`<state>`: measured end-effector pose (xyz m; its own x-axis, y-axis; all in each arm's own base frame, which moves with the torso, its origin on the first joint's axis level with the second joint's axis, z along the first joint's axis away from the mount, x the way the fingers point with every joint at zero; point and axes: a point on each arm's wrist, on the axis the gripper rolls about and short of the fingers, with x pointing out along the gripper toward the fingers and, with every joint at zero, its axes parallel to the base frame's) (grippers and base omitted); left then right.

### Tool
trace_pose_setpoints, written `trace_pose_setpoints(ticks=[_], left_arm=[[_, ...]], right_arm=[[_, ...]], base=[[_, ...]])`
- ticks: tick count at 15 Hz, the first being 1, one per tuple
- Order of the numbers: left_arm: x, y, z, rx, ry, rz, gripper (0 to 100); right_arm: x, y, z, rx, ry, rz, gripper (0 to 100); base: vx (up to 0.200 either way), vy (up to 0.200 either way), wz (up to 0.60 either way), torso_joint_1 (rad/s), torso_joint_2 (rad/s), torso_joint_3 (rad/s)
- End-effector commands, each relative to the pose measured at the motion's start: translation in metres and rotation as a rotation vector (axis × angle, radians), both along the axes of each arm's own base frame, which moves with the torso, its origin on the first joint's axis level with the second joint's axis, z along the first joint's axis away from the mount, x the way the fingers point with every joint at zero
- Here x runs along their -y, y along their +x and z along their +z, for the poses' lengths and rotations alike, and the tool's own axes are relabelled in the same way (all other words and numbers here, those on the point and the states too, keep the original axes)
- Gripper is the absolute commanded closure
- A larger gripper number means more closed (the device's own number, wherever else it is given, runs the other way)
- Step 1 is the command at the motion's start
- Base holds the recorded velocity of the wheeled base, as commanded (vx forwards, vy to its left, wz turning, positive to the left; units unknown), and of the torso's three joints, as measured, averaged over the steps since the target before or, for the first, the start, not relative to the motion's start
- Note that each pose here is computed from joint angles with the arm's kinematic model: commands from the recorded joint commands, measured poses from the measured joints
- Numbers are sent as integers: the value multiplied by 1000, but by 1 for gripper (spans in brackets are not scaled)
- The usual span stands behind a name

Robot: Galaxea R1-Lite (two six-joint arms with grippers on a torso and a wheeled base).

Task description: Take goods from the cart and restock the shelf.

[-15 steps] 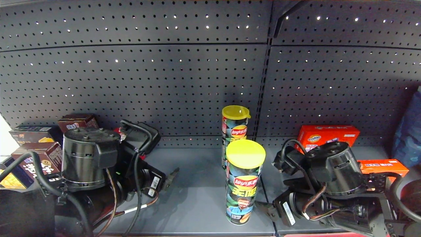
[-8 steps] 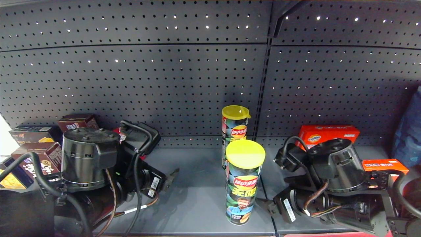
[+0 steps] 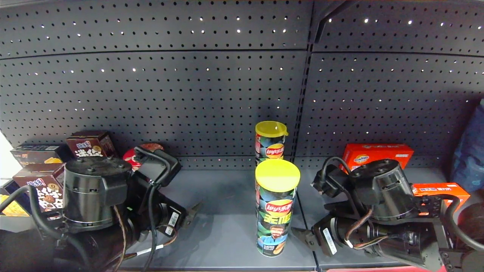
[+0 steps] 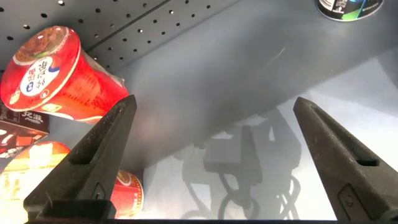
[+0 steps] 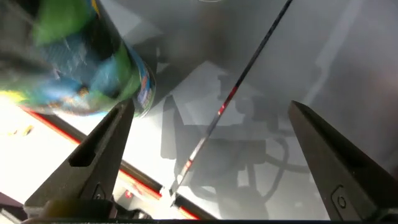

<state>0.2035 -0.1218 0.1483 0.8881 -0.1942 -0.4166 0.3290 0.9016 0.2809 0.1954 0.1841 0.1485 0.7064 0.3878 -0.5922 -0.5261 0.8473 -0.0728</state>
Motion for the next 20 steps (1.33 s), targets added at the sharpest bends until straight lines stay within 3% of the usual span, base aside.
trace_pose_setpoints(ticks=[1,8,14,17,18,20], left_arm=[[-1,-1,1,4,-3,0,0],[-11,-20,4,18,-5,-41,0],[-48,-35,62,256,-134,78,0],[-68,-54,76,341,-166,140,0],[-85,-72,77,386,-174,201,0],[-106,-103,62,426,-173,295,0]], right_arm=[[6,-5,3,8,7,-4,0],[24,-21,22,64,62,-11,0],[85,-45,59,206,210,-219,0],[117,-63,68,276,247,-323,0],[141,-78,68,318,253,-428,0],[167,-107,57,374,255,-572,0]], base=[[0,0,0,0,0,0],[0,0,0,0,0,0],[0,0,0,0,0,0],[0,0,0,0,0,0],[0,0,0,0,0,0],[0,0,0,0,0,0]])
